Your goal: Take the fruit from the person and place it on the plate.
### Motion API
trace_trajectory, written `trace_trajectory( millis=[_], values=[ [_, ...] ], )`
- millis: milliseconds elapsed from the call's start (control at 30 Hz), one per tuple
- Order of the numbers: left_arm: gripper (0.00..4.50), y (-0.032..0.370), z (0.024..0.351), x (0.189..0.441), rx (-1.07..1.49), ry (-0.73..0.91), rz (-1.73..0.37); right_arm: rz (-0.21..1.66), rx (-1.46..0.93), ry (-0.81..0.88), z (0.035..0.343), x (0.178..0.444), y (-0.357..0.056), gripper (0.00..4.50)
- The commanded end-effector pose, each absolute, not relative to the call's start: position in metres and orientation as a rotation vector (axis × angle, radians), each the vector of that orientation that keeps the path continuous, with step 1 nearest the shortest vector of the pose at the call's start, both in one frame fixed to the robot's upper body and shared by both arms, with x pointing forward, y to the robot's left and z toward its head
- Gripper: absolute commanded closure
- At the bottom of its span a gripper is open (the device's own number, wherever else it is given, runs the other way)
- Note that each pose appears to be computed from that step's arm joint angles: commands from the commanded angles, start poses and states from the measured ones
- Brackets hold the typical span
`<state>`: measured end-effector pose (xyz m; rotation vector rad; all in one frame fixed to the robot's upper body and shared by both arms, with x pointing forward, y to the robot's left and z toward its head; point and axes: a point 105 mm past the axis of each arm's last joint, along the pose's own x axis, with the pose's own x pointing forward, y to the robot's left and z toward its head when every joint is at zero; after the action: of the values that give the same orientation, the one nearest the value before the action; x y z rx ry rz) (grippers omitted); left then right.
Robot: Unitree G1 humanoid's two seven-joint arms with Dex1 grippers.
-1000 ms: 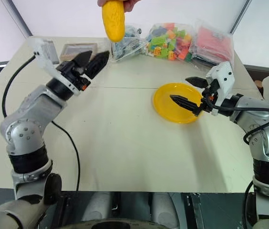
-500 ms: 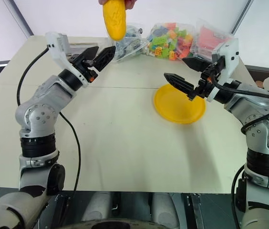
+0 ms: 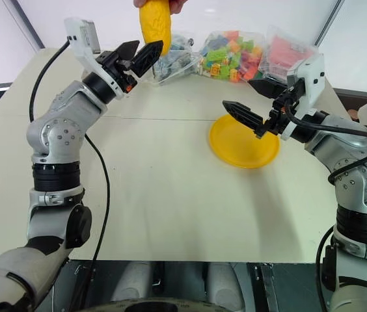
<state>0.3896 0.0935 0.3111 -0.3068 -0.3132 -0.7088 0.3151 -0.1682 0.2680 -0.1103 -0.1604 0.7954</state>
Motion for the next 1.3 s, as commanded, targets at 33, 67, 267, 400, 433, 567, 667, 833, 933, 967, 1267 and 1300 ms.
trace_trajectory(
  millis=[33, 67, 267, 400, 433, 567, 667, 833, 933, 967, 1267, 1300],
  values=[
    [0.05, 0.095, 0.330, 0.387, -0.288, -0.391, -0.715, 0.801, -0.139, -0.212, 0.279, 0.308, -0.166, 0.00],
    [0.05, 0.094, 0.331, 0.387, -0.287, -0.393, -0.719, 0.799, -0.142, -0.211, 0.278, 0.309, -0.167, 0.00],
    [0.05, 0.091, 0.332, 0.392, -0.287, -0.399, -0.728, 0.790, -0.146, -0.211, 0.277, 0.308, -0.169, 0.00],
    [0.05, 0.091, 0.332, 0.396, -0.289, -0.405, -0.729, 0.784, -0.148, -0.210, 0.276, 0.307, -0.170, 0.00],
    [0.56, 0.090, 0.332, 0.397, -0.289, -0.406, -0.729, 0.782, -0.151, -0.209, 0.276, 0.307, -0.170, 0.00],
    [2.23, 0.089, 0.333, 0.398, -0.295, -0.408, -0.729, 0.776, -0.155, -0.208, 0.275, 0.306, -0.172, 0.00],
    [2.23, 0.088, 0.334, 0.399, -0.303, -0.407, -0.733, 0.772, -0.157, -0.206, 0.274, 0.306, -0.173, 0.00],
    [2.23, 0.081, 0.329, 0.397, -0.294, -0.375, -0.767, 0.762, -0.160, -0.194, 0.274, 0.303, -0.178, 0.00],
    [2.23, 0.074, 0.313, 0.400, -0.242, -0.288, -0.782, 0.770, -0.162, -0.159, 0.270, 0.296, -0.184, 0.00],
    [2.23, 0.072, 0.306, 0.402, -0.201, -0.259, -0.776, 0.768, -0.169, -0.146, 0.268, 0.293, -0.186, 0.00],
    [2.23, 0.028, 0.266, 0.413, -0.095, -0.029, -0.933, 0.721, -0.266, -0.033, 0.251, 0.276, -0.208, 0.00],
    [2.23, 0.016, 0.257, 0.415, -0.045, 0.010, -0.970, 0.706, -0.263, -0.033, 0.250, 0.275, -0.211, 0.00]
  ],
)
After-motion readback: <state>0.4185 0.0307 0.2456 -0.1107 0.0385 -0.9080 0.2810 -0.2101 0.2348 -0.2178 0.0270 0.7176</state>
